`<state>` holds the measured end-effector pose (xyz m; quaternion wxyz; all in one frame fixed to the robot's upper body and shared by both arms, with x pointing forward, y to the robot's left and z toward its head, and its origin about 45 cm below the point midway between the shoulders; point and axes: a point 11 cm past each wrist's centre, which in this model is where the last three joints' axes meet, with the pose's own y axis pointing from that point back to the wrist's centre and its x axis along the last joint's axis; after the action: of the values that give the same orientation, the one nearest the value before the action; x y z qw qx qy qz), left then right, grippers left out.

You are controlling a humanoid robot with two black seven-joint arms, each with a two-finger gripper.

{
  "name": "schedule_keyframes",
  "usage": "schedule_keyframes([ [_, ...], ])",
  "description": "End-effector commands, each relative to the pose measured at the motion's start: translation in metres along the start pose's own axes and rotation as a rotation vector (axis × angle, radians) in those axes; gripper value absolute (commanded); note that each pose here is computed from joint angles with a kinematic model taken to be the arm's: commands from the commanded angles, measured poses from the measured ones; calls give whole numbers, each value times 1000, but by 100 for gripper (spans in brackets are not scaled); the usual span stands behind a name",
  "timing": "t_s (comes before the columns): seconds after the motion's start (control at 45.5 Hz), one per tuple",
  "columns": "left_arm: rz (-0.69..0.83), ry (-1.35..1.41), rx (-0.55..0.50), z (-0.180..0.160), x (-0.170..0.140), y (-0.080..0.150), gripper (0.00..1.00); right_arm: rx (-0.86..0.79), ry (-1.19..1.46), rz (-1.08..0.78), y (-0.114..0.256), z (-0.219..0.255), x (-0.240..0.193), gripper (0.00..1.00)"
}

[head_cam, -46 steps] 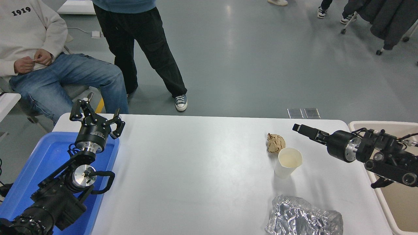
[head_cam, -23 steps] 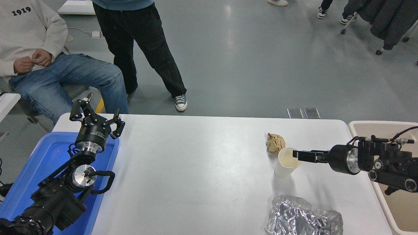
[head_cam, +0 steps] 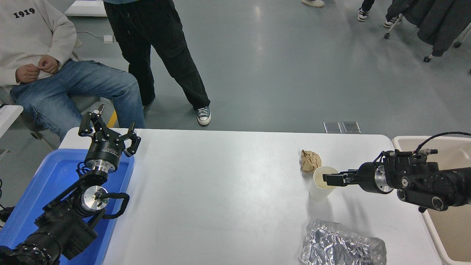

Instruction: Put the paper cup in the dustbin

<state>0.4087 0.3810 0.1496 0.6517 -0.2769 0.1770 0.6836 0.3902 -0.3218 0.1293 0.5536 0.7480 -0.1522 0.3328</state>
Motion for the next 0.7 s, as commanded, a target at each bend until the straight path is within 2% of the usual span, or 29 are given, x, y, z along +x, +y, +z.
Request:
schedule_keyframes([
  [0.0, 1, -1, 0, 0, 0, 0, 100, -13, 13, -2, -2, 1, 0, 98],
  [0.088, 1, -1, 0, 0, 0, 0, 100, -4, 24, -7, -3, -2, 0, 87],
  [0.132, -1, 0, 0, 0, 0, 0, 100, 0, 27, -7, -3, -3, 2, 77],
  [0.198, 1, -1, 0, 0, 0, 0, 100, 0, 34, -11, -3, -2, 1, 55],
  [0.286, 1, -1, 0, 0, 0, 0, 100, 2, 40, -7, -3, -2, 2, 44],
  [0.418, 1, -1, 0, 0, 0, 0, 100, 10, 65, -11, -2, -2, 3, 6],
  [0.505, 1, -1, 0, 0, 0, 0, 100, 13, 85, -16, -2, -2, 4, 0],
  [0.681, -1, 0, 0, 0, 0, 0, 100, 20, 94, -20, -1, -2, 3, 0],
])
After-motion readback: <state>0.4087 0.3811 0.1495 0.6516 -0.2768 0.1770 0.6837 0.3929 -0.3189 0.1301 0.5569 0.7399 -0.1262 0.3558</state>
